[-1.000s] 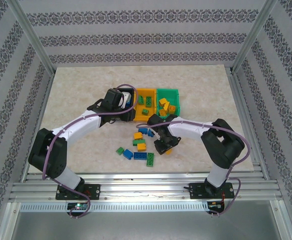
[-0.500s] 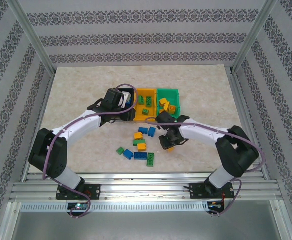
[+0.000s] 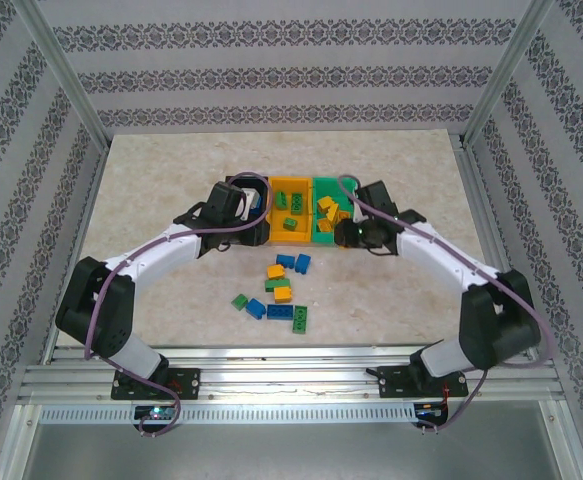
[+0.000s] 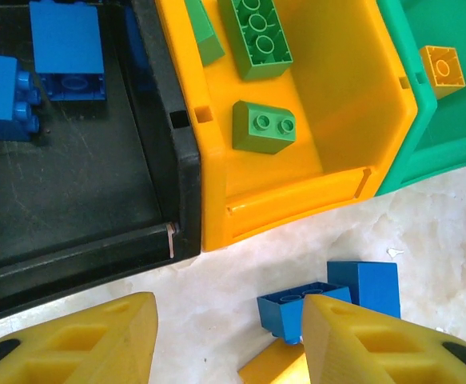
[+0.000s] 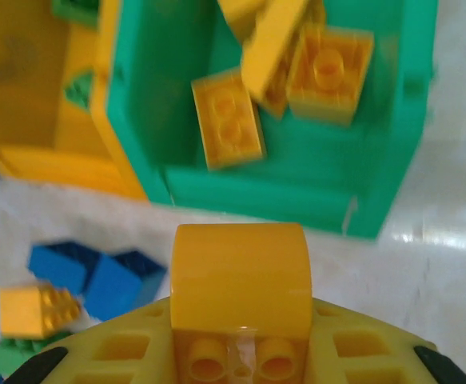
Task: Sort the legos into containers by color
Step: Place the lego in the container, then pick up the lego from the middle-left of the table, then place the lego in the container.
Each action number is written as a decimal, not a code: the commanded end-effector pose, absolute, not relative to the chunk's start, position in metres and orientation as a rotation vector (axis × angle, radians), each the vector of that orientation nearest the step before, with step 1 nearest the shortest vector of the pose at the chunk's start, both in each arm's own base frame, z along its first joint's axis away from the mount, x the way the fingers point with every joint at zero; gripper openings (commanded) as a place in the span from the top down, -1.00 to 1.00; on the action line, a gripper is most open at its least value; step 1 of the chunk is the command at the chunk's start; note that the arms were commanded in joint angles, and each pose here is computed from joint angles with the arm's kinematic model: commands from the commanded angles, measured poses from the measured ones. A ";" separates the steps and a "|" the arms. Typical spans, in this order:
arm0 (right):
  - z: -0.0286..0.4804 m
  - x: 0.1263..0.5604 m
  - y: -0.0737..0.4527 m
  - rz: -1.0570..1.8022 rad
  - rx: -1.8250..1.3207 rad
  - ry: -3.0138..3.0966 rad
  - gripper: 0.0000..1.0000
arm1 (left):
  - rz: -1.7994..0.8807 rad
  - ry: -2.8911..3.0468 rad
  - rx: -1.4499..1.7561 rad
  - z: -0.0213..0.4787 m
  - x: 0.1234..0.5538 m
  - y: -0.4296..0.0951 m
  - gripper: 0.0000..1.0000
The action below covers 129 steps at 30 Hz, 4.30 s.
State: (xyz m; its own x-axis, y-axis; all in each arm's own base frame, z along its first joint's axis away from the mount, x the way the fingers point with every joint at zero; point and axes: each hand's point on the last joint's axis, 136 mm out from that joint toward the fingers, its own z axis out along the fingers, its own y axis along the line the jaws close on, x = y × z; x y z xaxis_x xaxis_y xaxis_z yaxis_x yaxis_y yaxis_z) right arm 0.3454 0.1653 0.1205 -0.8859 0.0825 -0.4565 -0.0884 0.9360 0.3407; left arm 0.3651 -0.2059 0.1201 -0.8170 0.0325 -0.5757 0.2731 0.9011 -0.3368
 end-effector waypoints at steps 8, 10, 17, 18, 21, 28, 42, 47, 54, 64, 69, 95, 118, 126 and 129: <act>0.145 0.440 0.171 0.473 0.069 2.512 -0.08 | -0.526 2.470 0.159 0.133 0.358 -0.186 -0.02; 0.147 0.441 0.175 0.497 0.052 2.506 -0.16 | -0.508 2.464 0.120 0.134 0.357 -0.174 -0.03; 0.138 0.421 0.175 0.513 0.017 2.504 -0.21 | -0.588 2.479 0.078 0.129 0.347 -0.164 -0.04; 0.137 0.418 0.174 0.510 0.013 2.498 -0.21 | -0.608 2.488 0.091 0.127 0.345 -0.167 -0.05; 0.132 0.408 0.170 0.496 0.007 2.499 -0.22 | -0.662 2.516 0.132 0.120 0.336 -0.173 -0.04; 0.125 0.394 0.172 0.466 -0.032 2.507 -0.19 | -0.809 2.569 0.235 0.107 0.312 -0.191 -0.02; 0.123 0.392 0.183 0.456 -0.058 2.474 -0.18 | -0.889 2.896 0.265 0.078 0.204 -0.216 0.00; 0.119 0.390 0.183 0.453 -0.060 2.471 -0.17 | -0.718 3.020 0.181 0.068 0.173 -0.205 -0.03; 0.112 0.384 0.182 0.449 -0.072 2.470 -0.17 | -0.534 3.071 0.069 0.056 0.147 -0.195 -0.11; 0.108 0.379 0.180 0.456 -0.071 2.468 -0.17 | -0.398 3.101 -0.053 0.030 0.163 -0.208 -0.18; 0.107 0.377 0.183 0.478 -0.083 2.475 -0.17 | -0.352 3.075 -0.060 0.026 0.185 -0.215 -0.21; 0.106 0.373 0.178 0.474 -0.075 2.474 -0.17 | -0.444 2.983 -0.039 0.038 0.237 -0.224 0.17; 0.113 0.361 0.176 0.490 -0.076 2.467 -0.17 | -0.516 2.658 -0.112 0.129 0.384 -0.167 0.17; 0.118 0.347 0.177 0.513 -0.075 2.469 -0.17 | -0.446 2.687 -0.105 0.122 0.455 -0.156 0.05; 0.115 0.339 0.181 0.530 -0.081 2.485 -0.17 | -0.434 2.706 -0.091 0.119 0.463 -0.159 -0.08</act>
